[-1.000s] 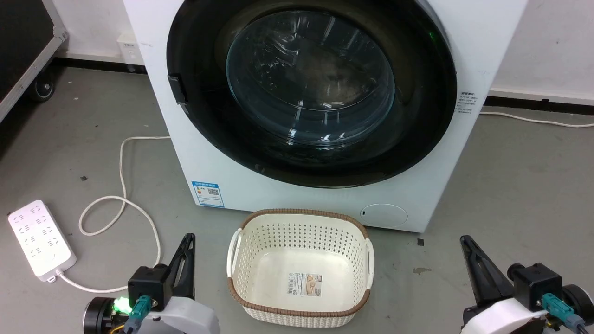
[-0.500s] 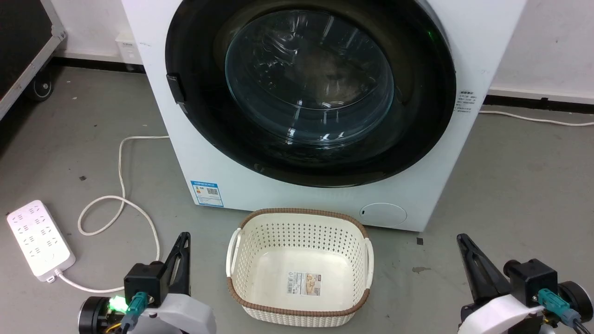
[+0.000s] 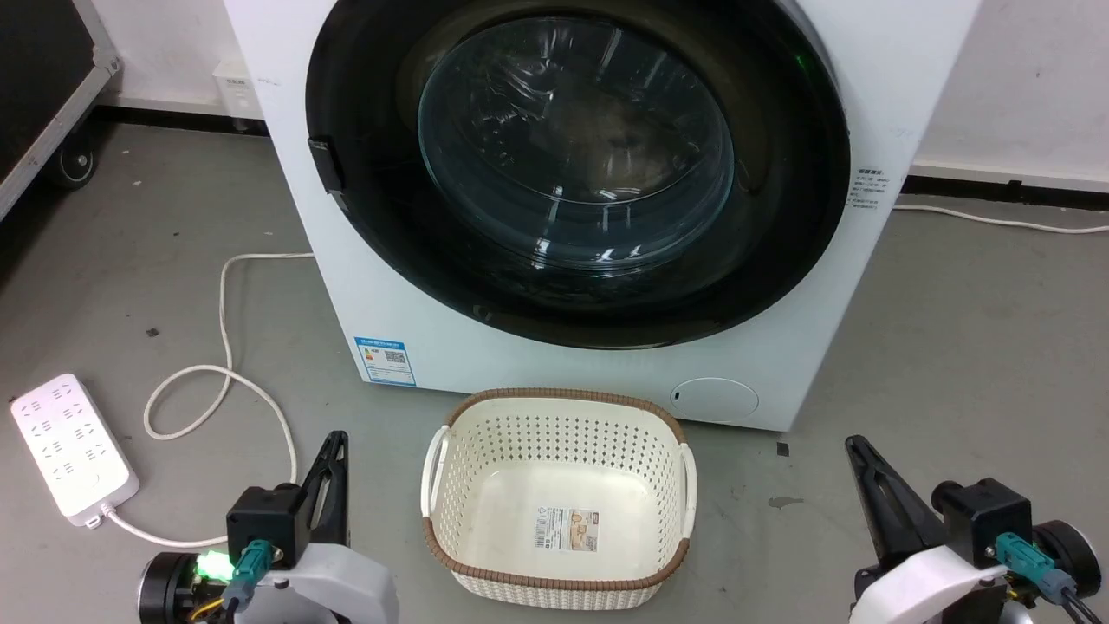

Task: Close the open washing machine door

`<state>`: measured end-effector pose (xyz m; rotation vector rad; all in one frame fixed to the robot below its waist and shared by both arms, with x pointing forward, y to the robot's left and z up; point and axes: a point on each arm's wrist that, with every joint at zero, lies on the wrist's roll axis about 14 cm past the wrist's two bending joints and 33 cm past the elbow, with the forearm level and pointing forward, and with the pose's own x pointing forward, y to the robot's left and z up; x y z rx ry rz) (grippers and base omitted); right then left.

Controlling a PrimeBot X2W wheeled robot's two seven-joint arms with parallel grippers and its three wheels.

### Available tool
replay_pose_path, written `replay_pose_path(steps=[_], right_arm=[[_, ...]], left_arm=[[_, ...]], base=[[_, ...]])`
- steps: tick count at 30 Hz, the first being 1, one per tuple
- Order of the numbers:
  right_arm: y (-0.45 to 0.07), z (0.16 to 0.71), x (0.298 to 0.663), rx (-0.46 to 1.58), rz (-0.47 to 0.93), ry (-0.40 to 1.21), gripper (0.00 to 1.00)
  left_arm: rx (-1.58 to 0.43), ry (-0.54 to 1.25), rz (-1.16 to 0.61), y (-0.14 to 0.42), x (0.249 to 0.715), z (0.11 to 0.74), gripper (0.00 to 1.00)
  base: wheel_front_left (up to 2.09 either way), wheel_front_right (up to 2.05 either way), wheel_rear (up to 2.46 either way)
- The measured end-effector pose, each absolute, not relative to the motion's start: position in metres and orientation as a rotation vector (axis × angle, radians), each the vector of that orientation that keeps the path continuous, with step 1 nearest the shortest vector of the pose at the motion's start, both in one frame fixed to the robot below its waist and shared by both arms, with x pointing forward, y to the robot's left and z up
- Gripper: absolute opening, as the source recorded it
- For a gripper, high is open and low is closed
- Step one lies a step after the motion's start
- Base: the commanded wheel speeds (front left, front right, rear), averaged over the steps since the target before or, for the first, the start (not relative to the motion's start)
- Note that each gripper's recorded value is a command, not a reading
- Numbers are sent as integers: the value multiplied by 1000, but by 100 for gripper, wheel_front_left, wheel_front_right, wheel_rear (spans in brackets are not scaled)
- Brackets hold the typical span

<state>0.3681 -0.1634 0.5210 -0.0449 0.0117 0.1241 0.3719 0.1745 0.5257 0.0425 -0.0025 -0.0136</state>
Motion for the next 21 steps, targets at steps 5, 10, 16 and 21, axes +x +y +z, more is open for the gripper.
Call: replay_pose_path(steps=[5, 10, 16, 21], right_arm=[[-162, 521, 368, -46, 128, 21, 0], [-161, 521, 368, -47, 130, 23, 0], [-161, 521, 368, -47, 130, 22, 0], [-161, 521, 368, -48, 131, 22, 0]], left_arm=[[43, 3, -9, 176, 372, 526, 0], [48, 6, -5, 177, 372, 526, 0], [48, 5, -4, 177, 372, 526, 0], [48, 5, -4, 177, 372, 526, 0]], base=[[0, 0, 0], [0, 0, 0], [0, 0, 0], [0, 0, 0]])
